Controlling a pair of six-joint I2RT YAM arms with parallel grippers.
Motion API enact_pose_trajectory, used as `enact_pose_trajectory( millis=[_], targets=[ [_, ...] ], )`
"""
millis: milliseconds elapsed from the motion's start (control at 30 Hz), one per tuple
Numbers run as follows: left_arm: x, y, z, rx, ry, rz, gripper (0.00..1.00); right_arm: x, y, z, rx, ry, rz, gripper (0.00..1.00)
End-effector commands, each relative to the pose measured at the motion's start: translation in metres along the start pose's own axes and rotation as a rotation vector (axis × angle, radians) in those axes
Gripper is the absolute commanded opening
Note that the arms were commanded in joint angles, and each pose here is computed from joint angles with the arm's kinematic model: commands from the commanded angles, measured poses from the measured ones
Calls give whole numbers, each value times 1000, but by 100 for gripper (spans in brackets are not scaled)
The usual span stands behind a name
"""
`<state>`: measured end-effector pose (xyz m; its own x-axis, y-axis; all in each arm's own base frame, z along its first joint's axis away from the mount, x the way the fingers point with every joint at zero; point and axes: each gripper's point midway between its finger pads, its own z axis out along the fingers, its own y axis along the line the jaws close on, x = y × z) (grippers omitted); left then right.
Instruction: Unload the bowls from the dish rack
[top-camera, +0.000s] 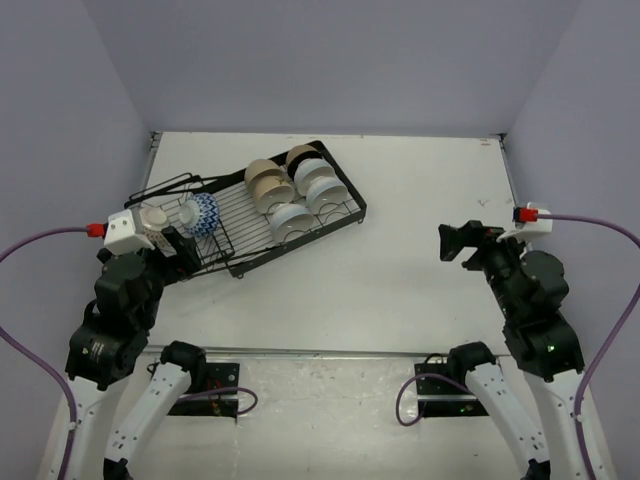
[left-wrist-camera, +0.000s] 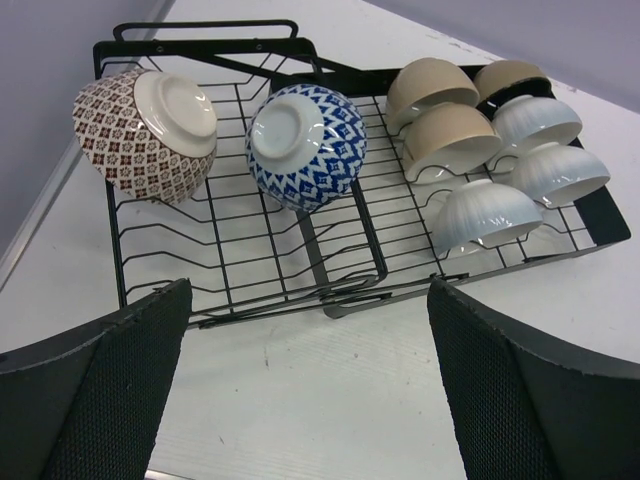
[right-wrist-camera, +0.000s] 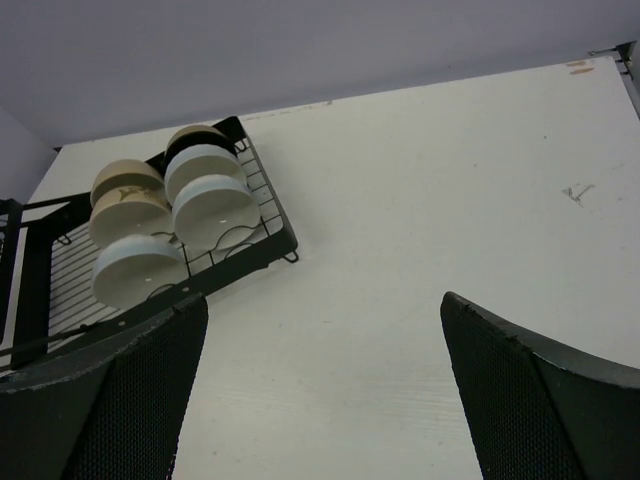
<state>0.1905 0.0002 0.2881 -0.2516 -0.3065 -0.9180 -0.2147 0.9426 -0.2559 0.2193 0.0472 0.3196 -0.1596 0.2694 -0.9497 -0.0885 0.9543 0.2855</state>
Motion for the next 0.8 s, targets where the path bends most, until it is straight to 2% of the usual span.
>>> enact_pose_trajectory(
  millis=[0,300,400,633,767],
  targets=[
    [-6,-1,4,-6,-27,-2,100,-3,6,4,-25,-14,8,99],
    [-12,-5,3,4,-31,-14,100,-6,13,2,-71,-38,6,99],
    [-13,0,5,-37,-37,-36,100,-3,17,3,-93,-29,16,99],
    [-23,-5,19,-65,-75,-133,100,17,44,10,-248,70,24,99],
    [-27,-12,38,-115,-52,-171,100,26,55,16,-308,108,35,99]
  ],
)
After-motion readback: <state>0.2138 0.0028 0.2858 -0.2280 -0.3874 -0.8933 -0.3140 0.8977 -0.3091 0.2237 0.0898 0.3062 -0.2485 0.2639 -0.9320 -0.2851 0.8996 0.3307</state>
